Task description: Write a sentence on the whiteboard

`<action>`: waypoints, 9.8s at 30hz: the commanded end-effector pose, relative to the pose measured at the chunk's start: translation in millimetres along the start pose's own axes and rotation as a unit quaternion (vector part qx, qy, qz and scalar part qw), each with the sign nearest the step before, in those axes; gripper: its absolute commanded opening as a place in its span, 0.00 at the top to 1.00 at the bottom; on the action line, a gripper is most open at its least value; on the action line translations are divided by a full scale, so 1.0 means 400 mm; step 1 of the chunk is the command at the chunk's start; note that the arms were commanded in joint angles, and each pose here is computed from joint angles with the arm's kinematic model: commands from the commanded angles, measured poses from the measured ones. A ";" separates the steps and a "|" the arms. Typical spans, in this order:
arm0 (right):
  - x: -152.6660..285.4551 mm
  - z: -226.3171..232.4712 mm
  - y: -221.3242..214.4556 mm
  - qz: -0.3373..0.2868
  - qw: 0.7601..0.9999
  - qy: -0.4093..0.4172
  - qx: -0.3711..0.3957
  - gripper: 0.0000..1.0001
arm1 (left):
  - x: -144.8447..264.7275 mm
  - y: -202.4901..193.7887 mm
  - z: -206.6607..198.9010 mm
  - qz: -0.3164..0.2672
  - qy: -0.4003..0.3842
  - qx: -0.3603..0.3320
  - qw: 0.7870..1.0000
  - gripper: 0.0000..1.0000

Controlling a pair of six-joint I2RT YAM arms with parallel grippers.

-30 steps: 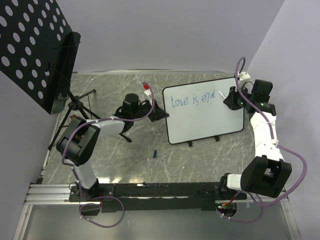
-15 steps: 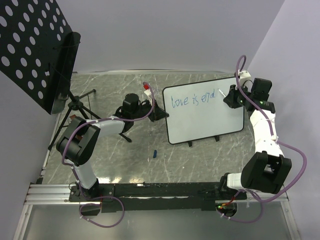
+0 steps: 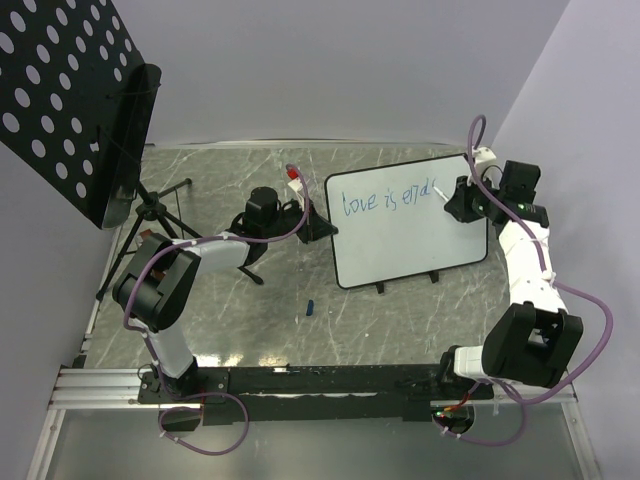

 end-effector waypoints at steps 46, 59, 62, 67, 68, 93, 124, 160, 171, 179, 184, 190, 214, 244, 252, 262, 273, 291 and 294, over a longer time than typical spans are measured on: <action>0.028 -0.015 0.026 -0.002 1.000 -0.027 0.015 1.00 | 0.000 -0.022 0.010 0.018 0.010 -0.068 0.997 0.99; 0.034 -0.052 0.039 -0.009 0.998 -0.063 0.007 1.00 | 0.000 -0.027 0.011 0.021 0.011 -0.068 0.997 0.99; 0.036 -0.057 0.046 -0.014 0.998 -0.066 0.006 1.00 | 0.000 -0.025 0.010 0.020 0.010 -0.069 0.997 0.99; 0.030 -0.056 0.058 -0.018 0.998 -0.056 0.003 1.00 | 0.000 -0.026 0.013 0.020 0.011 -0.068 0.997 0.99; 0.029 -0.054 0.061 -0.020 0.998 -0.053 0.003 1.00 | 0.000 -0.026 0.012 0.020 0.011 -0.068 0.997 0.99; 0.008 -0.013 -0.004 0.024 1.000 0.008 0.005 1.00 | -0.001 -0.024 0.013 0.019 0.012 -0.068 0.997 0.99; 0.078 -0.047 0.058 -0.036 0.999 -0.037 0.002 1.00 | -0.001 -0.029 0.012 0.022 0.011 -0.067 0.997 0.99; 0.023 -0.067 0.035 -0.001 1.000 -0.015 -0.014 1.00 | -0.002 -0.028 0.011 0.022 0.009 -0.066 0.998 0.99; 0.032 -0.076 0.004 0.013 0.999 -0.038 -0.013 1.00 | -0.001 -0.027 0.013 0.020 0.011 -0.067 0.997 0.99; 0.038 -0.089 -0.018 0.025 0.998 -0.054 -0.018 1.00 | -0.002 -0.025 0.012 0.020 0.010 -0.068 0.997 0.99; 0.035 -0.076 -0.030 0.032 0.999 -0.038 -0.018 1.00 | -0.002 -0.024 0.010 0.020 0.009 -0.068 0.997 0.99; 0.031 -0.050 -0.041 0.037 0.999 -0.011 -0.019 1.00 | -0.004 -0.024 0.010 0.020 0.007 -0.067 0.998 0.99; 0.075 -0.118 0.068 -0.036 0.996 -0.074 -0.034 1.00 | -0.001 -0.024 0.009 0.019 0.009 -0.069 0.997 0.99; 0.020 -0.116 0.059 -0.007 0.998 -0.032 -0.049 1.00 | -0.003 -0.027 0.011 0.021 0.008 -0.069 0.997 0.99; 0.020 -0.100 0.040 0.003 0.999 -0.015 -0.041 1.00 | -0.003 -0.025 0.011 0.021 0.008 -0.070 0.997 0.99; 0.034 -0.113 0.008 0.020 0.998 -0.047 -0.040 1.00 | -0.002 -0.023 0.010 0.020 0.009 -0.071 0.997 0.99; 0.041 -0.130 -0.018 0.039 0.996 -0.063 -0.051 1.00 | -0.003 -0.022 0.010 0.020 0.009 -0.071 0.997 0.99; 0.034 -0.073 -0.027 0.050 0.998 -0.010 -0.047 1.00 | -0.005 -0.022 0.010 0.020 0.007 -0.071 0.997 0.99; 0.041 -0.060 0.005 0.032 0.998 0.005 -0.050 1.00 | -0.004 -0.023 0.011 0.021 0.008 -0.070 0.997 0.99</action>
Point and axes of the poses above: each gripper's point midway between its finger pads, its own x axis back along the fingers, its own z axis along the line the jaws close on, y = z × x, the point moved 2 cm from there along x, back along the fingers, and after that the axes turned 2 degrees about x, right-handed, at the moved point
